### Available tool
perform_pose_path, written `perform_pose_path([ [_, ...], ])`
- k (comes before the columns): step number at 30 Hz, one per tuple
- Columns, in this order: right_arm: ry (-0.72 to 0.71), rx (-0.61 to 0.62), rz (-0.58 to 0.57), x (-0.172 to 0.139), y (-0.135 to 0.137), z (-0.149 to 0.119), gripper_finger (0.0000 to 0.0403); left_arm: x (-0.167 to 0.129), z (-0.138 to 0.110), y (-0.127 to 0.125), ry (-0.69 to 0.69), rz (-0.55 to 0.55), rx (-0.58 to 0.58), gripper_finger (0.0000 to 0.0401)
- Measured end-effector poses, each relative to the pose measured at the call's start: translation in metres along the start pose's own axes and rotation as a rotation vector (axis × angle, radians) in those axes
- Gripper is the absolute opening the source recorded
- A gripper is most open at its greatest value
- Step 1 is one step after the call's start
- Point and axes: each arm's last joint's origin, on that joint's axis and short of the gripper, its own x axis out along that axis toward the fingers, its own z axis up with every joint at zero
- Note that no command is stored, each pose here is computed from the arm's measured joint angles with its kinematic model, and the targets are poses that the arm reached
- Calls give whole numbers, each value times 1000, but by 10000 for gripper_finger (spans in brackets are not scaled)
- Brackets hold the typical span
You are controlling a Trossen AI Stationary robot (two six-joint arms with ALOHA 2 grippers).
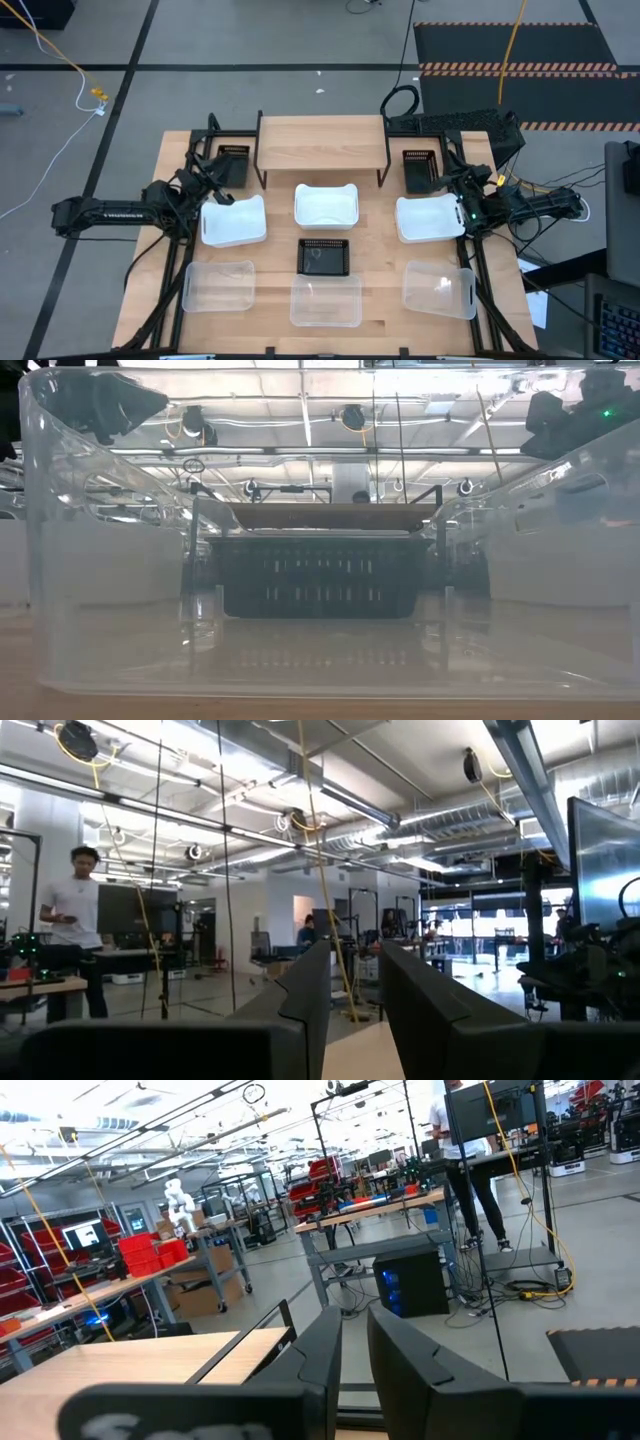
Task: Stack baskets on shelf by color
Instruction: Put the top right black bin on the shelf
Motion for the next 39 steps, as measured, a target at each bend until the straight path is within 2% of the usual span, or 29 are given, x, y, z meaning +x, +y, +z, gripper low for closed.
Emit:
perform_pose_path([
  [5, -3, 3, 5, 0, 0, 0, 45, 0, -2, 0, 22, -1, 11, 93],
  [12, -68, 43, 132, 1, 3, 5, 45, -1, -12, -1, 127, 45, 55, 93],
  [14, -74, 31, 73, 2, 0, 7, 45, -1, -13, -1, 135, 43, 59, 93],
  [16, -27, -47, -54, 4, -3, 6, 45, -1, -13, -1, 135, 43, 59, 93],
  [20, 62, -128, -248, 6, -2, 32, 45, -1, -10, 0, 118, 69, 59, 93],
  [25, 77, -219, -250, 12, 14, 60, 45, -1, -10, 1, 111, 76, 43, 93],
  [28, 84, -290, -243, 16, 30, 64, 45, -1, -10, 1, 111, 77, 21, 93],
  [32, 79, -446, -174, 20, 51, 40, 45, 0, -7, 1, 85, 84, 8, 93],
  [34, 69, -491, -79, 20, 57, 18, 45, 0, -5, 2, 68, 88, 0, 93],
  [36, 68, -515, 82, 17, 60, -7, 45, 0, -6, 2, 74, 87, 8, 93],
  [39, 75, -493, 397, 11, 62, -34, 45, -1, -9, 1, 107, 76, 14, 93],
])
